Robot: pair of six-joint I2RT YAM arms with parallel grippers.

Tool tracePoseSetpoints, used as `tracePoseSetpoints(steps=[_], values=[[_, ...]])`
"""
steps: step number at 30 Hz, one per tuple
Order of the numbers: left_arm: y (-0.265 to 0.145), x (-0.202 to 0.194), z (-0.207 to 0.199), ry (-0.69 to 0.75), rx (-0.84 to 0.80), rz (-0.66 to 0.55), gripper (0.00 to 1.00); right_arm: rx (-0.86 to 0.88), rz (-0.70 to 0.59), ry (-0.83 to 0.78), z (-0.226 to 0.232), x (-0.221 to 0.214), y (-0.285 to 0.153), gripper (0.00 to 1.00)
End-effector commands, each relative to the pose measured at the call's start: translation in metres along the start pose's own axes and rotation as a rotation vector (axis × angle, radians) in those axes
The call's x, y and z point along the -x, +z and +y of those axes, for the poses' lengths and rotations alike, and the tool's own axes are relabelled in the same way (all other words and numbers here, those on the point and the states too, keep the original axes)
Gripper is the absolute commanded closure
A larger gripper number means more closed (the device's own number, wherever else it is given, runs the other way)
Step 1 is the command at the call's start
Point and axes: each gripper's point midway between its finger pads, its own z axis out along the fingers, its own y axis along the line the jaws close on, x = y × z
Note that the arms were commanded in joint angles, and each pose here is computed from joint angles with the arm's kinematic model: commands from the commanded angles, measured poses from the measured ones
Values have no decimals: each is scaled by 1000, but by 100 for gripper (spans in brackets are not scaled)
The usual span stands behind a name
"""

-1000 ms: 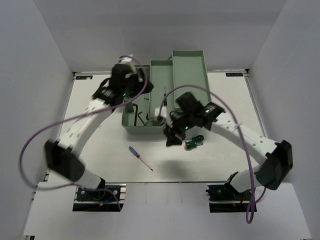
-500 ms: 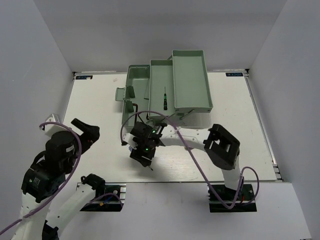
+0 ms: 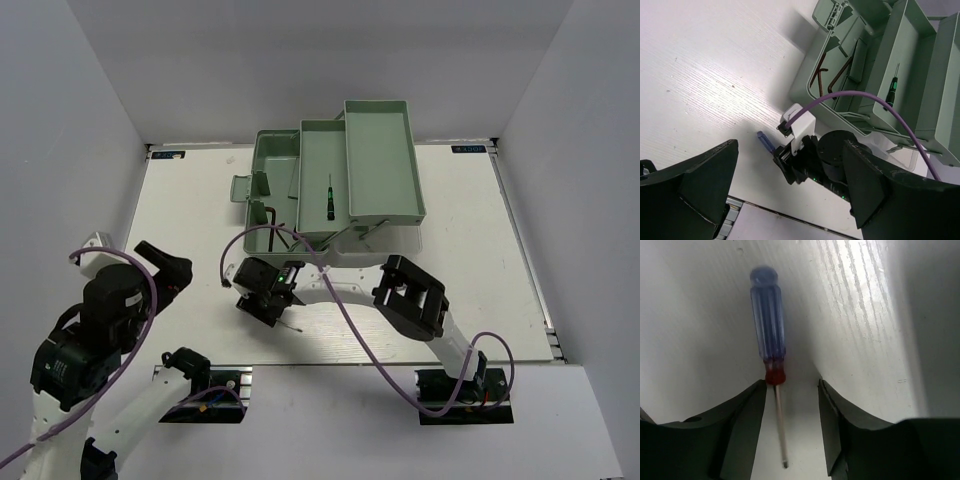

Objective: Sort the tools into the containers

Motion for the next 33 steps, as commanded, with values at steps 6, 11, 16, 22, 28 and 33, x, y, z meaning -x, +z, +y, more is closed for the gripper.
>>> tracePoseSetpoints(steps=[6, 11, 16, 22, 28, 33], values=[[-3, 6, 0, -9, 20, -8, 5, -66, 13, 35, -10, -12, 14, 76], [1, 1, -3, 4, -1, 0, 5, 255, -34, 18, 28, 6, -19, 100], [1, 3, -14, 17, -82, -17, 5, 406, -252, -17, 18, 70, -96, 100], [-4, 12, -27, 31, -165, -61, 5, 323, -519, -14, -43, 135, -199, 100], [15, -4, -46, 82, -227, -16, 5, -198, -653, 142, -175, 158, -250, 100], [58, -56, -82, 228, -336, 169, 5, -461, -667, 283, -257, 153, -253, 100]])
